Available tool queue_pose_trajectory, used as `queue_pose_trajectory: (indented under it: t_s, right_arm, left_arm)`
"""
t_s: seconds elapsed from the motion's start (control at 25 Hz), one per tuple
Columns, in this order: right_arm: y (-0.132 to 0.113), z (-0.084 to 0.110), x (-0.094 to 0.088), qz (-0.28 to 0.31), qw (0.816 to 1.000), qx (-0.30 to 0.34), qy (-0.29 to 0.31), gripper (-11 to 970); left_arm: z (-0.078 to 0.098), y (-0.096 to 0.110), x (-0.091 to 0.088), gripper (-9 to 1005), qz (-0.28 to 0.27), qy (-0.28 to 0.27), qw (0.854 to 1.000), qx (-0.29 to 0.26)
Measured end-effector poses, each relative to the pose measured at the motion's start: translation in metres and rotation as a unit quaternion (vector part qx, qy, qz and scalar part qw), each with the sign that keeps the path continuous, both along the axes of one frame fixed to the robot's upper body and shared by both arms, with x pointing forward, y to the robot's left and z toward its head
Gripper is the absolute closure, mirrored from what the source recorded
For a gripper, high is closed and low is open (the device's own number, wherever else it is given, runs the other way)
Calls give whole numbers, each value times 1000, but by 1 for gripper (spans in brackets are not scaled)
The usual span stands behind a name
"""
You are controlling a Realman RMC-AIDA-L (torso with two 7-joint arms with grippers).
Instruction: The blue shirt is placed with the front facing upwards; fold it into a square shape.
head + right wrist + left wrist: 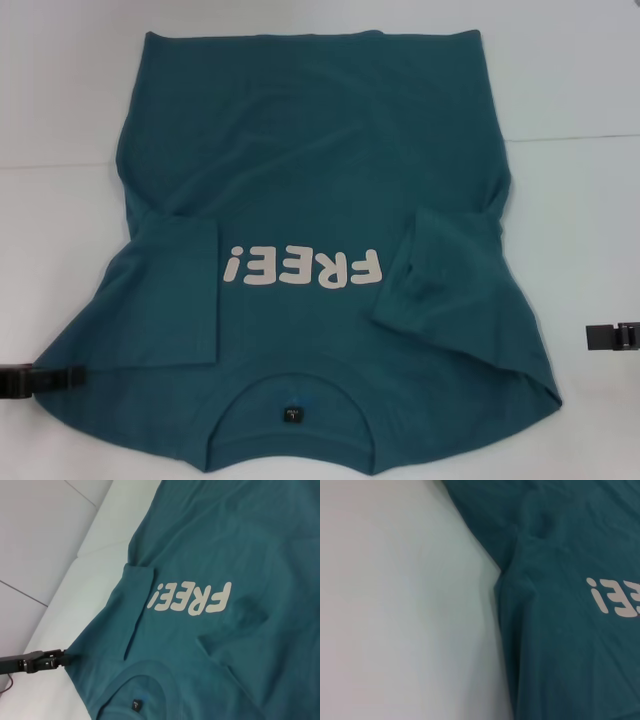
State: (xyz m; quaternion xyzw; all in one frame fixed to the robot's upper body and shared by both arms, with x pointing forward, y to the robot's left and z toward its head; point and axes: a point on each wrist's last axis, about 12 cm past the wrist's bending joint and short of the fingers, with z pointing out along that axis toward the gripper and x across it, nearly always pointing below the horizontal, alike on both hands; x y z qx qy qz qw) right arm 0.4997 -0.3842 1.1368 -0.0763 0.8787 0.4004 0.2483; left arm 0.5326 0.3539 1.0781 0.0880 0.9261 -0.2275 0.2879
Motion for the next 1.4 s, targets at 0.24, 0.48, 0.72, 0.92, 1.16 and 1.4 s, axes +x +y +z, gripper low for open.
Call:
queue_pose_trajectory:
  t_s: [0.24,0.48,0.72,0.92,1.16,1.4]
  right_arm:
    - [1,1,2,2,1000,-2,0,18]
    - [3,2,4,6,1000,-3,-2,17]
    - [4,4,6,9,1000,-2,-5,17]
    - [4,4,6,9,1000,0,-5,16]
    - [2,5,6,5,1000,2,-7,16]
    - [0,7,5,3,1000,8,-8,15]
  left_arm:
    - [6,-1,1,136,0,0,1000,-3]
    - [5,0,1,161,-11,15,1000,-10]
    - [3,0,1,445,-11,18,1000,-7]
    - [3,-1,1,664,-14,19,1000,-8]
    - [3,-3,-1,880,-21,22,999,-12]
    - [8,-2,-1,973,-22,19,999,-21]
